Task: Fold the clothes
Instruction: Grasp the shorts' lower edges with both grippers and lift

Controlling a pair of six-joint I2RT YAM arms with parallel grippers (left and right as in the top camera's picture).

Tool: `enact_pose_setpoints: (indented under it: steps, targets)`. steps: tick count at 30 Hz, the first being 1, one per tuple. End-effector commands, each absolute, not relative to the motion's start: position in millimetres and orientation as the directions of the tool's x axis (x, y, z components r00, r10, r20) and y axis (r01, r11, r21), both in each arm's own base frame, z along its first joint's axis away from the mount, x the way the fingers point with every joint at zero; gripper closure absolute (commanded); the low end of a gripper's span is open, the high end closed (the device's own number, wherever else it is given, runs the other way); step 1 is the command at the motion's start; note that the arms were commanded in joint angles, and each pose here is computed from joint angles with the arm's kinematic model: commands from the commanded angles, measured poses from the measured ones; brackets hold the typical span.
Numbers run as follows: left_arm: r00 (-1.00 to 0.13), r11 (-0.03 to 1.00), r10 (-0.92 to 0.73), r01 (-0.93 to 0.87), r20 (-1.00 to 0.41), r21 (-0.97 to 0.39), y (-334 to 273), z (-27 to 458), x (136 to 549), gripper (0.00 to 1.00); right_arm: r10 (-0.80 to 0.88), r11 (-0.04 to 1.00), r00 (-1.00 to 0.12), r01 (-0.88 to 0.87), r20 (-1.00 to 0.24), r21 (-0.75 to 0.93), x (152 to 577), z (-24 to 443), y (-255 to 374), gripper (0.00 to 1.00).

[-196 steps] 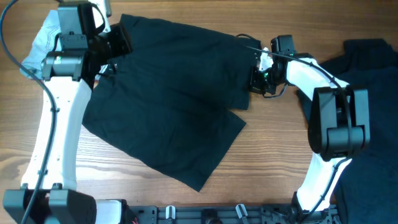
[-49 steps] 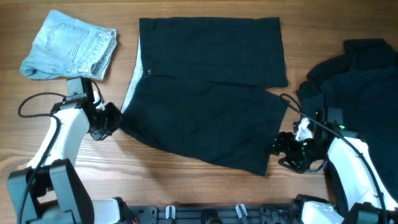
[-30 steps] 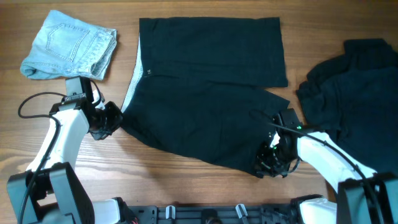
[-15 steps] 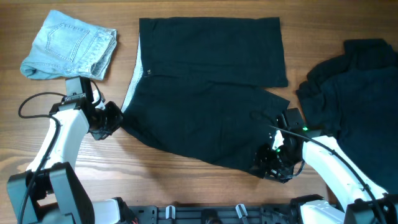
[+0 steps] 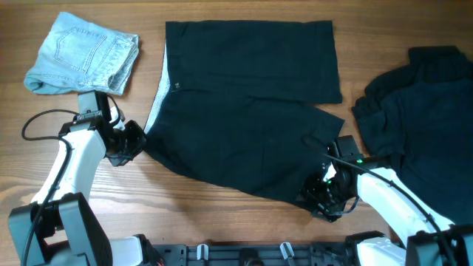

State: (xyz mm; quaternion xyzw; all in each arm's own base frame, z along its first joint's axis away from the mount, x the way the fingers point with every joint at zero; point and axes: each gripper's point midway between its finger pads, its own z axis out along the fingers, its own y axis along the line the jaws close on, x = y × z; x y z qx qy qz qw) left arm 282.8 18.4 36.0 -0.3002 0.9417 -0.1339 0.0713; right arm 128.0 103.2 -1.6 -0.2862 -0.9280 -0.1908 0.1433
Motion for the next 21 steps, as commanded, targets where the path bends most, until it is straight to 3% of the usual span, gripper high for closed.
enact_pose_setpoints:
  steps: [1,4,6,9,14,21]
  targets:
    - [-0.810,0.784,-0.580,-0.530,-0.079,-0.323,18,46,290,0.96,0.490,0.773,-0.792,0.588,0.364,0.239,131,-16,99,0.48]
    - [-0.810,0.784,-0.580,-0.530,-0.079,-0.323,18,46,290,0.96,0.487,0.770,-0.785,0.593,0.383,0.237,129,-18,100,0.62]
    - [-0.811,0.784,-0.580,-0.530,-0.079,-0.324,18,46,290,0.96,0.484,0.772,-0.788,0.589,0.379,0.239,131,-17,101,0.80]
    - [-0.811,0.784,-0.580,-0.531,-0.075,-0.322,18,46,289,0.96,0.471,0.790,-0.800,0.570,0.372,0.227,134,-11,98,0.94]
    - [-0.812,0.782,-0.580,-0.532,-0.066,-0.326,17,50,289,0.96,0.429,0.830,-0.848,0.506,0.312,0.234,148,14,94,0.96]
    - [-0.794,0.771,-0.600,-0.540,-0.101,-0.338,23,95,285,0.96,0.385,0.866,-0.919,0.390,0.080,0.312,190,95,88,0.96]
